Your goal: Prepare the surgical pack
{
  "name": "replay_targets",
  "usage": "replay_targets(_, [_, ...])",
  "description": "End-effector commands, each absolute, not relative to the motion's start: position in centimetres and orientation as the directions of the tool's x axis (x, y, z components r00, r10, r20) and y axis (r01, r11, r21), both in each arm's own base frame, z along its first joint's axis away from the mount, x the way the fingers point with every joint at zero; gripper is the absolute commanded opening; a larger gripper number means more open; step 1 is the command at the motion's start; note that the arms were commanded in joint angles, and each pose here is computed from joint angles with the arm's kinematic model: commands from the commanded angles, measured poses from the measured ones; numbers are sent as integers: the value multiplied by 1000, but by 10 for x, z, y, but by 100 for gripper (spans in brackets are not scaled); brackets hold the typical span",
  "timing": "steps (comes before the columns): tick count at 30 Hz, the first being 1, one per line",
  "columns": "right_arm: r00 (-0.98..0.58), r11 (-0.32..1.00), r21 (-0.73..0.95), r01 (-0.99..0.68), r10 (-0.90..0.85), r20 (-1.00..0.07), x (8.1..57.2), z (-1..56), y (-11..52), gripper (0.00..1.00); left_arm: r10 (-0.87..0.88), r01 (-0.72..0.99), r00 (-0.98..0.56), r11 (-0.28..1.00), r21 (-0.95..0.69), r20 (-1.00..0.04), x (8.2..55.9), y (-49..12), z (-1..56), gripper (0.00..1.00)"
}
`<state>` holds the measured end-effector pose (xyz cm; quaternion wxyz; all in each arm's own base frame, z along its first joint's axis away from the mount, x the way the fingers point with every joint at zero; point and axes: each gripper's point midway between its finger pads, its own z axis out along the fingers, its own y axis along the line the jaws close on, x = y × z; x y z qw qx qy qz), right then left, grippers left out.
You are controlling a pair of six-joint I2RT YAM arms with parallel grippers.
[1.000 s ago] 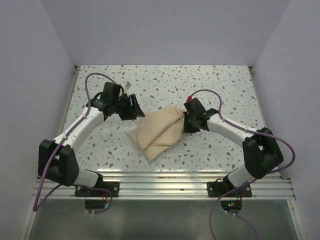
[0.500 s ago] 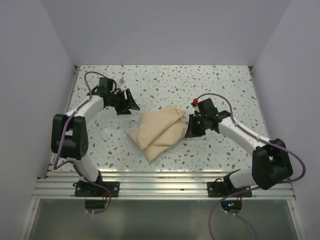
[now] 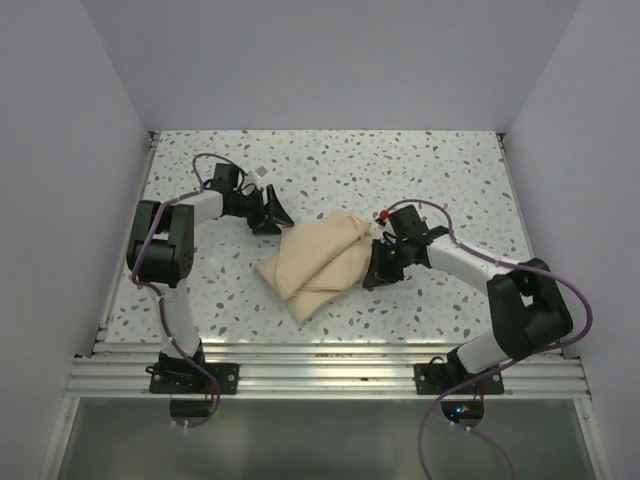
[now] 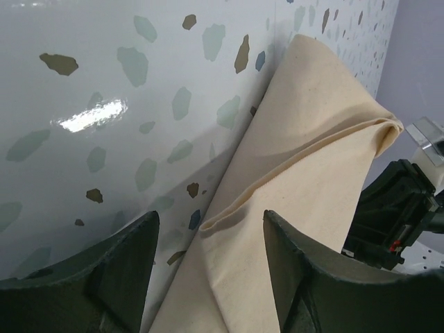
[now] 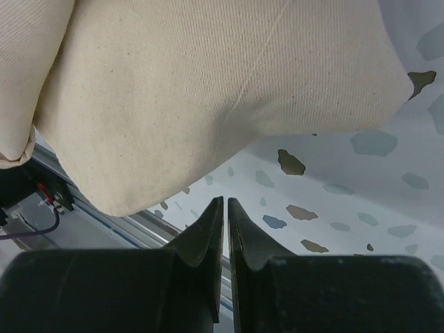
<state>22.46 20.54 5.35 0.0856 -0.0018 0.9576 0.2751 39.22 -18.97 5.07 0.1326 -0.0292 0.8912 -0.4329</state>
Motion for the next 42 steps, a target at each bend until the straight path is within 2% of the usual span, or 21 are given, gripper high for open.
replay_targets(1, [-987,825,564,-34,61,-149,226,49,213,10,-121,197,-942,559,-806,-314,409,-201,72,65])
replay_targets(4, [-991,828,561,-10,68,-117,223,40,213,9,-117,203,-944,533,-821,-310,406,-204,75,59])
replay_targets(11, [-995,836,549,12,66,-80,224,27,214,8,-107,235,-944,446,-863,-312,399,-216,98,31])
replay_targets(12, [-994,835,550,12,68,-80,225,27,214,8,-105,236,-944,446,-863,-312,398,-216,98,31])
replay_targets(15, [-995,832,554,20,73,-74,225,26,215,7,-99,235,-945,460,-856,-312,395,-214,96,32])
replay_targets(18, [-994,829,558,18,73,-77,225,26,216,7,-88,230,-947,490,-841,-310,393,-211,88,48])
replay_targets(20, [-995,831,555,17,71,-76,224,26,215,6,-83,217,-950,516,-829,-301,392,-208,80,52])
replay_targets(25, [-994,832,554,16,72,-80,225,27,215,6,-81,198,-954,554,-809,-289,394,-204,67,57])
replay_targets(30, [-995,834,552,15,68,-76,223,24,214,5,-65,191,-959,568,-801,-274,392,-205,58,56])
replay_targets(33, [-995,835,550,21,72,-72,223,21,214,4,-50,198,-962,545,-815,-268,388,-211,60,51])
replay_targets(36, [-994,830,557,33,85,-68,225,18,216,4,-48,208,-962,515,-831,-271,385,-219,68,33])
replay_targets(37, [-994,829,558,40,91,-65,225,17,216,3,-52,215,-959,503,-837,-277,384,-220,74,17])
replay_targets(38, [-993,823,566,57,105,-53,225,17,218,2,-60,215,-959,478,-852,-276,385,-223,80,6])
replay_targets(39, [-993,819,571,62,111,-51,225,15,219,2,-66,208,-961,466,-860,-269,382,-224,82,0])
replay_targets(42, [-988,804,586,98,149,-40,227,15,222,0,-86,232,-950,442,-867,-299,382,-228,107,0])
